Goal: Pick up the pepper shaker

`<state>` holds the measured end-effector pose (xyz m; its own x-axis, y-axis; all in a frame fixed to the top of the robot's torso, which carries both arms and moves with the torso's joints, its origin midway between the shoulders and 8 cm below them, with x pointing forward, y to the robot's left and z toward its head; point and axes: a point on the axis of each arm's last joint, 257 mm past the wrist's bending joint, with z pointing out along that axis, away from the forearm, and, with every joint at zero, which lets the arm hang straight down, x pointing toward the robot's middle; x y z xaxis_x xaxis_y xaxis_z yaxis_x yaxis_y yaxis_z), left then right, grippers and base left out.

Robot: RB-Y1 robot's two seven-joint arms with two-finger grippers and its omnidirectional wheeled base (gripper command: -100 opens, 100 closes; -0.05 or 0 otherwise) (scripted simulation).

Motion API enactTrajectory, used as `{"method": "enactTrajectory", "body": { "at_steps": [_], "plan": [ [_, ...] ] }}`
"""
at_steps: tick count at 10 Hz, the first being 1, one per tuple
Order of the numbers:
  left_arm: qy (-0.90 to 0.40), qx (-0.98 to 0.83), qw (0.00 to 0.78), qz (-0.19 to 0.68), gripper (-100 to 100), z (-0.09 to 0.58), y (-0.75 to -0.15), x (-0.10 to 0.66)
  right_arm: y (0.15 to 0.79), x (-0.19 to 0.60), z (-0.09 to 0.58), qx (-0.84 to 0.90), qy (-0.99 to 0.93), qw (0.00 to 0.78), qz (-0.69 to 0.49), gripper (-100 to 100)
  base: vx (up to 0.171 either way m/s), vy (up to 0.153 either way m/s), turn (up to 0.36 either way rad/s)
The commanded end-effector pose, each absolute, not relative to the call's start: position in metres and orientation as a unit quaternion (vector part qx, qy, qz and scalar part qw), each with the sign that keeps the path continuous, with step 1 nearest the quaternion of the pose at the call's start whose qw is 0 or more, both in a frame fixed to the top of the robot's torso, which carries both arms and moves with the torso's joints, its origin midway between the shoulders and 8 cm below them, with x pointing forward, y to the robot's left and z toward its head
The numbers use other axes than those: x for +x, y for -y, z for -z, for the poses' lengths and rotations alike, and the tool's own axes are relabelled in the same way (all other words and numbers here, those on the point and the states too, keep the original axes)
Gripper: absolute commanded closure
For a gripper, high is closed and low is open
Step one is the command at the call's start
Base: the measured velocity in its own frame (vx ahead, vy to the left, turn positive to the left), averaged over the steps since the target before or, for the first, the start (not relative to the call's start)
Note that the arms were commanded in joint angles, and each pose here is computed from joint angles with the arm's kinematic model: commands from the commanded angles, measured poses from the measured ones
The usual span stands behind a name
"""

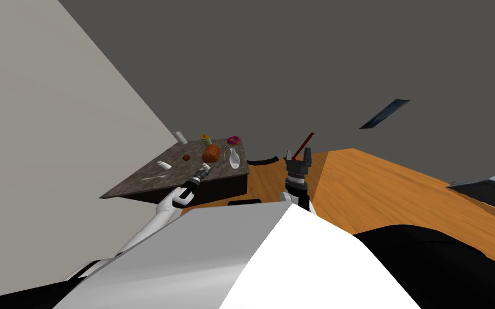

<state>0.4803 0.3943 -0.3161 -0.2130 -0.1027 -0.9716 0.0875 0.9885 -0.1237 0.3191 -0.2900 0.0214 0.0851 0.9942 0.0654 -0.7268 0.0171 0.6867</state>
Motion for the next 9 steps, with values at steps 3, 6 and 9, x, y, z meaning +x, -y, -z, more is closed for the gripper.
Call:
{"method": "enactTrajectory", "body": {
  "at_steps": [3, 6, 9],
  "plan": [
    [-0.772, 0.003, 0.630, 0.084, -100, 0.315, -0.389, 0.504, 0.290, 0.319, -0.021, 0.293, -0.228, 0.676, -0.637, 0, -0.037, -0.020, 0.041],
    [-0.770, 0.011, 0.632, 0.091, -100, 0.313, -0.384, 0.522, 0.290, 0.319, -0.021, 0.293, -0.228, 0.676, -0.637, 0, -0.024, -0.013, 0.045],
    [-0.771, 0.017, 0.629, 0.098, -100, 0.316, -0.380, 0.532, 0.290, 0.319, -0.021, 0.293, -0.228, 0.676, -0.637, 0, -0.020, -0.013, 0.021]
  ]
}}
